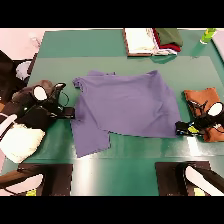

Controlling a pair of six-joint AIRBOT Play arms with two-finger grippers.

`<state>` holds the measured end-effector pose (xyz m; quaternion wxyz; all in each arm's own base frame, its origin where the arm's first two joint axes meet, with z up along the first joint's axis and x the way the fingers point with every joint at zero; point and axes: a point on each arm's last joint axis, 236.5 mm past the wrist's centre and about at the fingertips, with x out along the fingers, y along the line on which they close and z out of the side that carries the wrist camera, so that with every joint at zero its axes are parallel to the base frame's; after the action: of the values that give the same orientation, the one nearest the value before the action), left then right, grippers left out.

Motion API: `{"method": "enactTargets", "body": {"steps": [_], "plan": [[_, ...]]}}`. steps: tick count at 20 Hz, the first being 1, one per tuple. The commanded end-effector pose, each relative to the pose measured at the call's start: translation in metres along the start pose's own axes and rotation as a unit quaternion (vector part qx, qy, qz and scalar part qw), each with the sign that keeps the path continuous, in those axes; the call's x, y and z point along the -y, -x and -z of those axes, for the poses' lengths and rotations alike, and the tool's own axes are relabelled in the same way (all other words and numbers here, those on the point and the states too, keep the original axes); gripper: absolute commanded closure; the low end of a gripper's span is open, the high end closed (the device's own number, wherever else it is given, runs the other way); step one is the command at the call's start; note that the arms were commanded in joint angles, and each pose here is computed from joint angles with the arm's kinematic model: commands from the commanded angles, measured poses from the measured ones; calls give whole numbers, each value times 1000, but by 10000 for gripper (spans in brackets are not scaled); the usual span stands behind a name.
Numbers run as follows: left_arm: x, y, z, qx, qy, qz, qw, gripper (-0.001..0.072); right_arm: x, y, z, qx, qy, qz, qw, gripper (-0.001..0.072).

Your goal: Fold the shirts.

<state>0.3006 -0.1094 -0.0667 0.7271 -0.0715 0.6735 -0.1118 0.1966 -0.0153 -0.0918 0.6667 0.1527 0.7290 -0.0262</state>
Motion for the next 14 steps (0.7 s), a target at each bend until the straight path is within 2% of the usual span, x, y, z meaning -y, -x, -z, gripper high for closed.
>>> {"method": "enactTargets", "body": {"steps": [1, 5, 6, 8, 9, 12, 14], "plan": [[7, -19, 4, -26, 22, 23, 999, 168, 0, 0, 0, 1, 0, 1, 1000, 691], [8, -19, 7, -32, 23, 25, 999, 171, 0, 0, -1, 1, 0, 1, 1000, 691], [8, -19, 6, -31, 22, 25, 999, 308, 0, 0, -1, 1, 1, 0, 1000, 691], [8, -19, 5, -28, 8, 25, 999, 630, 0, 0, -1, 1, 0, 0, 1000, 691], [9, -17, 2, -24, -3, 26, 999, 672, 0, 0, -1, 3, 1, 0, 1000, 691], [18, 15, -23, 21, -29, 27, 999, 674, -8, 20, -15, 17, 5, -9, 1000, 691], [31, 78, -50, 97, -63, 19, 993, 674, -14, 57, -33, 58, 16, -10, 998, 691]]}}
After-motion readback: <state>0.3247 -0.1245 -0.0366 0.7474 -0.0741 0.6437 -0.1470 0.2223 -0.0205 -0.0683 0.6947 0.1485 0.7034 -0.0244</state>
